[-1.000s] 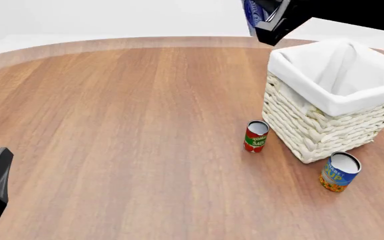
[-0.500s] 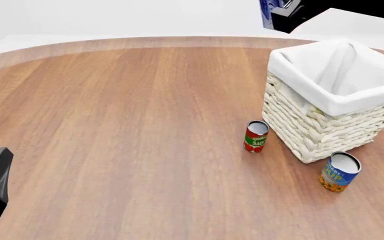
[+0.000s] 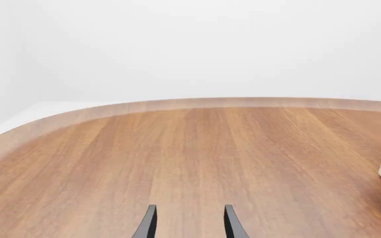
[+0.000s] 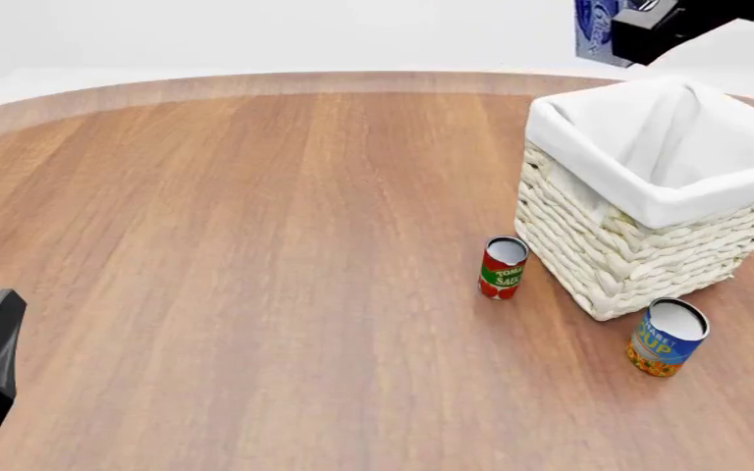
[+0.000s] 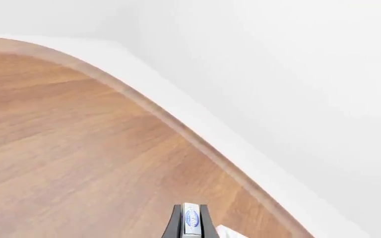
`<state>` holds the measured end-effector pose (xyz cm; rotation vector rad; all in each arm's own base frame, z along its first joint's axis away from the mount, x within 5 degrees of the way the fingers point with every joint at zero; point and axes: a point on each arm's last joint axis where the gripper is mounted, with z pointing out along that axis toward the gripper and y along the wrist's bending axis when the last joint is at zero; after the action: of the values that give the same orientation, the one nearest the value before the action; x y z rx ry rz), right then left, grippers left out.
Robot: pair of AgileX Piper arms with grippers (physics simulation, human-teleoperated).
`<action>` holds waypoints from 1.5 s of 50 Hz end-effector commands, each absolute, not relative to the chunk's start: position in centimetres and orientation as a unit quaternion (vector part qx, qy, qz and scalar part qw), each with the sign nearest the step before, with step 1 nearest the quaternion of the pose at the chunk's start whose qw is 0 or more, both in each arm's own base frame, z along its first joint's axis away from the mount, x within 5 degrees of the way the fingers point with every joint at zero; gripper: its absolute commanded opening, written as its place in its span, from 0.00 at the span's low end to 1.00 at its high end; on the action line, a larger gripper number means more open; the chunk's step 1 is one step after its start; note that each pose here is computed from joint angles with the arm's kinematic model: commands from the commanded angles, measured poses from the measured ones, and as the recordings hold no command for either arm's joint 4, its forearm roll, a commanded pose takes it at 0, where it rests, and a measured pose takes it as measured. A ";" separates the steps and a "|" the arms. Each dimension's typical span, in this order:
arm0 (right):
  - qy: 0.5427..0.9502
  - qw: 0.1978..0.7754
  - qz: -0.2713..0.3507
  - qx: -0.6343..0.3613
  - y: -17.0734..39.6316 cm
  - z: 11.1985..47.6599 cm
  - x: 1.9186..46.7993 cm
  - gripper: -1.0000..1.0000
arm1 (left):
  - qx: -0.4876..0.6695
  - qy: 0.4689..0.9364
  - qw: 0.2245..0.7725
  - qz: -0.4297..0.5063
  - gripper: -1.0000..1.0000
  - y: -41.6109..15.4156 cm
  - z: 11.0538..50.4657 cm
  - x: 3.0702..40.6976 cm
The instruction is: Pick up the alphabet soup and the cream cheese box, and put them in the basket.
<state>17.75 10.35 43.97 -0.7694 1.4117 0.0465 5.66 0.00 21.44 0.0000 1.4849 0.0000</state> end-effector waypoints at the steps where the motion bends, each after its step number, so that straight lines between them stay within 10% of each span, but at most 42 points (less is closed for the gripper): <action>1: 0.637 0.701 0.015 -0.320 8.8 44.2 16.6 0.00 | 0.000 0.676 0.737 0.000 1.00 0.0 21.4 5.7; 75: 0.698 0.682 -0.001 -0.217 6.0 44.8 19.3 0.00 | 0.000 0.676 0.737 0.000 1.00 0.0 21.4 5.7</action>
<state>18.99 6.29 44.85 -0.5098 1.5466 0.0036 5.66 0.00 21.44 0.0000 1.4849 0.0000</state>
